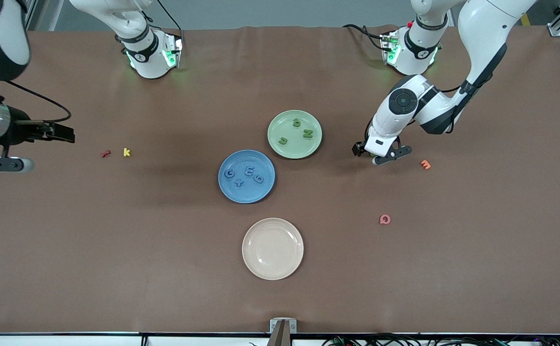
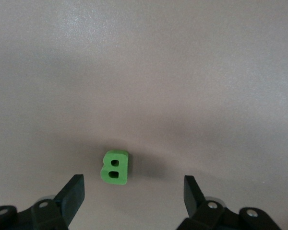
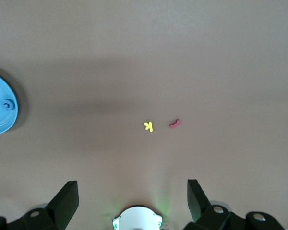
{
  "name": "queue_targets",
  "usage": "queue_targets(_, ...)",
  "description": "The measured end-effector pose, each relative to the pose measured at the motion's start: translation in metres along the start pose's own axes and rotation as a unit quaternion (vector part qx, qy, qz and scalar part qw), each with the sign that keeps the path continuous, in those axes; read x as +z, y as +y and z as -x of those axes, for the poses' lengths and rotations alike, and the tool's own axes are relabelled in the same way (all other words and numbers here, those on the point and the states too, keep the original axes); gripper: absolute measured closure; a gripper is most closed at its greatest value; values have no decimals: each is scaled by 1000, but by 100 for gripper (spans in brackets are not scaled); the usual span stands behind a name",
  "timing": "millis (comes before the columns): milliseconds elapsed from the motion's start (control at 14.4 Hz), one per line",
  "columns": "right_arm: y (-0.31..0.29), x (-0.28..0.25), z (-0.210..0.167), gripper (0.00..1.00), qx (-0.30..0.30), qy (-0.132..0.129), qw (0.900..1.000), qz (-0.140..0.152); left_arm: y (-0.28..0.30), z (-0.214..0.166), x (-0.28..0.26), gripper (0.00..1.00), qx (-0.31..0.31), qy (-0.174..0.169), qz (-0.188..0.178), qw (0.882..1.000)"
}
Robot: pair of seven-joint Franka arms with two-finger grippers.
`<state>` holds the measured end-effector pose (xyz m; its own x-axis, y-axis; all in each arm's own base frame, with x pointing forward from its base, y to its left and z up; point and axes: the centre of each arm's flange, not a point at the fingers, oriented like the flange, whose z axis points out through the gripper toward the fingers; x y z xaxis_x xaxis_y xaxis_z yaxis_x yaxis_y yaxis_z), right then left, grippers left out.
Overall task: Sort letters by color into matching plates
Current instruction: 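Grasp the green B with the left gripper while the right gripper withdraws, then carry the green B to the green plate and open the left gripper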
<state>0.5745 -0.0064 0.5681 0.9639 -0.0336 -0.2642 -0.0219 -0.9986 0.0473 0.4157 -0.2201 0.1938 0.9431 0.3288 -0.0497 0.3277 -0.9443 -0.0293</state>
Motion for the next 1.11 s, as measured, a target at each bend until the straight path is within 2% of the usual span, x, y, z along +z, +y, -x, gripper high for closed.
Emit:
queue_targets(278, 14, -14, 6, 0, 10, 3, 1000, -6, -7, -2, 3, 8, 12, 8, -7, 1000)
queue_targets(765, 19, -40, 11, 0, 14, 31, 999, -8, -15, -7, 12, 10, 11, 0, 3, 1000)
queue_targets(904, 19, -39, 10, 0, 14, 30, 999, -9, -14, -5, 16, 13, 14, -5, 4, 1000)
queue_targets(973, 18, -39, 10, 0, 13, 30, 999, -11, -14, -4, 18, 18, 19, -6, 3, 1000)
queue_targets(1043, 19, -38, 10, 0, 14, 30, 999, -12, -14, -4, 20, 18, 21, -7, 3, 1000)
queue_targets(1112, 21, -38, 9, 0, 15, 30, 999, -15, -16, -5, 22, 23, 23, -7, 1, 1000)
